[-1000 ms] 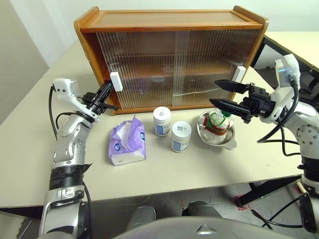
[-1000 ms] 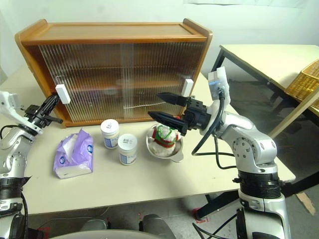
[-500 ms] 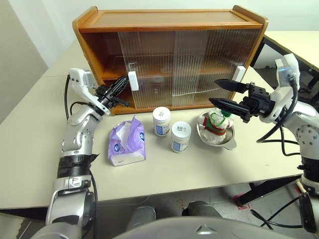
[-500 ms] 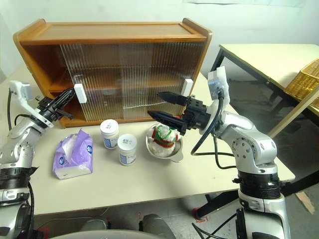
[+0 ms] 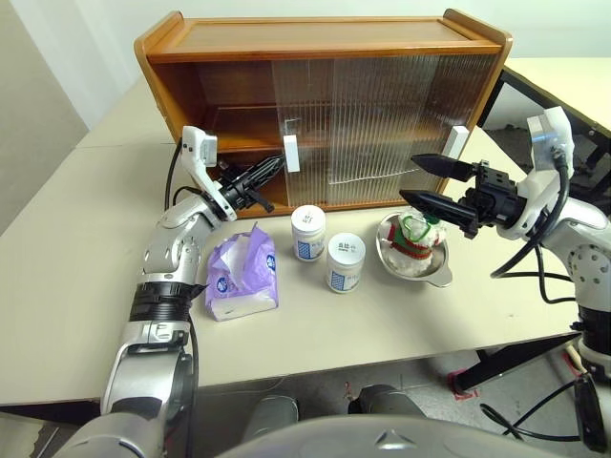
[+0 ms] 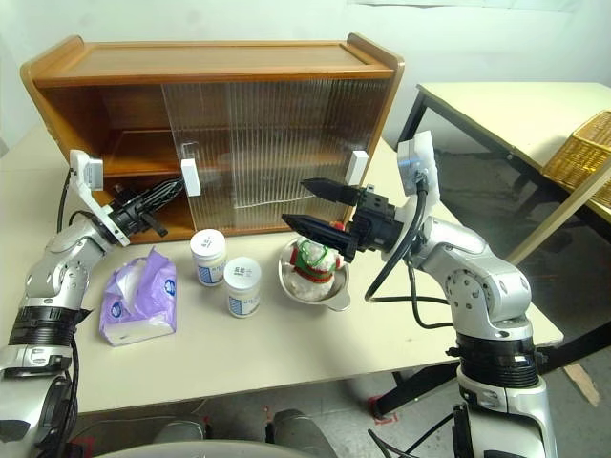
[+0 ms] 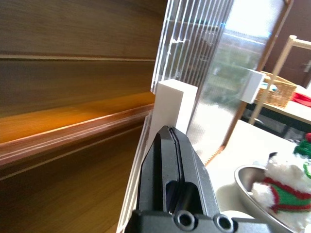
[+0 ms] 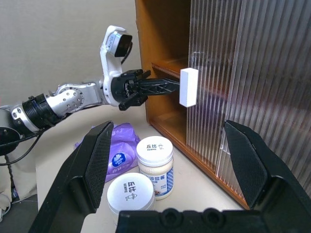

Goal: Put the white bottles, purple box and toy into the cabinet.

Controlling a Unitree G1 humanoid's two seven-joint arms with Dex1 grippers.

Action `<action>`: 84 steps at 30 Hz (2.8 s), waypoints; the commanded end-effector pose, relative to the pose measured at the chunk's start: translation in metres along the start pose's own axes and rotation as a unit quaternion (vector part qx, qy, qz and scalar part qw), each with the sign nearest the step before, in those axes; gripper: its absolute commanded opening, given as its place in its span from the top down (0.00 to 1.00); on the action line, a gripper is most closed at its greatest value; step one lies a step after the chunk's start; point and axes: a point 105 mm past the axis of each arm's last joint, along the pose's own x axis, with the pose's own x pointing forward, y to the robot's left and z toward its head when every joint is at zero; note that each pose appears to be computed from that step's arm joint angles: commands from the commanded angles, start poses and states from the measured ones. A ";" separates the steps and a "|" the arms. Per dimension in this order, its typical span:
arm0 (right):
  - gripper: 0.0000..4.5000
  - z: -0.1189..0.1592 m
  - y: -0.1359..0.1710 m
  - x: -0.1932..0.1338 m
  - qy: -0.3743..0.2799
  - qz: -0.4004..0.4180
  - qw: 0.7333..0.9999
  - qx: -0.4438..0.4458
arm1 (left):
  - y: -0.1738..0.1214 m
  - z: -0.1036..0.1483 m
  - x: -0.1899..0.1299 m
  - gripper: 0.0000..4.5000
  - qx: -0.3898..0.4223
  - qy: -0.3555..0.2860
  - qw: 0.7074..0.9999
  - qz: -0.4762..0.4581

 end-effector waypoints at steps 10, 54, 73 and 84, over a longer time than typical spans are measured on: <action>0.00 0.004 0.000 -0.003 0.001 -0.003 1.000 -0.008 | -0.018 -0.009 0.023 0.99 -0.010 0.019 0.998 -0.054; 0.00 0.004 0.002 -0.008 0.006 -0.012 1.000 -0.008 | -0.017 0.001 0.052 0.99 0.013 0.001 1.000 -0.026; 0.00 0.003 0.002 -0.002 0.007 -0.002 1.000 -0.003 | -0.004 0.032 0.030 0.99 -0.002 -0.070 0.997 0.008; 0.00 -0.003 0.000 0.010 0.008 0.030 0.999 0.013 | -0.030 0.049 -0.050 0.91 0.014 -0.041 0.999 0.004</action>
